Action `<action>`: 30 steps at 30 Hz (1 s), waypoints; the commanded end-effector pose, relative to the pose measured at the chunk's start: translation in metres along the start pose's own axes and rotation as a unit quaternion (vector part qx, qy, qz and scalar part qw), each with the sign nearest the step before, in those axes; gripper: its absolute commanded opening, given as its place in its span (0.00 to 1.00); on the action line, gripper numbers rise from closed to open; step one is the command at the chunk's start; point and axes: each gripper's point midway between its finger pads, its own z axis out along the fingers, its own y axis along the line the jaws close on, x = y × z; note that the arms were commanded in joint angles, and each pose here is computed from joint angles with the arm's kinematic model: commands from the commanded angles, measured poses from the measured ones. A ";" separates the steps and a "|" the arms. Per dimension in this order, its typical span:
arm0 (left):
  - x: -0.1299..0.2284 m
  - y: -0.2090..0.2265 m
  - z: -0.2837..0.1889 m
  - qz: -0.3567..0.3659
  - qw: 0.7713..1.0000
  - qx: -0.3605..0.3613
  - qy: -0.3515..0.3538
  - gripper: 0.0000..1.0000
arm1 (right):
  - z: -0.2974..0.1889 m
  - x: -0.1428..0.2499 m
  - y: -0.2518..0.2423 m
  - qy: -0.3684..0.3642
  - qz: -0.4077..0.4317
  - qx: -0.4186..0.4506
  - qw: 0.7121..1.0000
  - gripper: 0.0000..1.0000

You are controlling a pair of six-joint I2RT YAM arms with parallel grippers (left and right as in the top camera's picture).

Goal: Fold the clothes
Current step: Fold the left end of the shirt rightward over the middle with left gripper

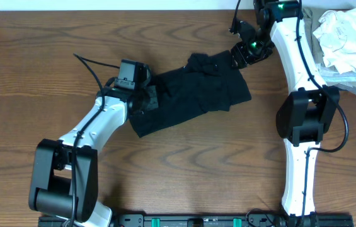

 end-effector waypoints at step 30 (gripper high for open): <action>0.004 -0.075 -0.021 0.059 0.996 0.055 -0.030 0.71 | 0.001 -0.003 -0.001 -0.007 0.003 -0.003 1.000 0.69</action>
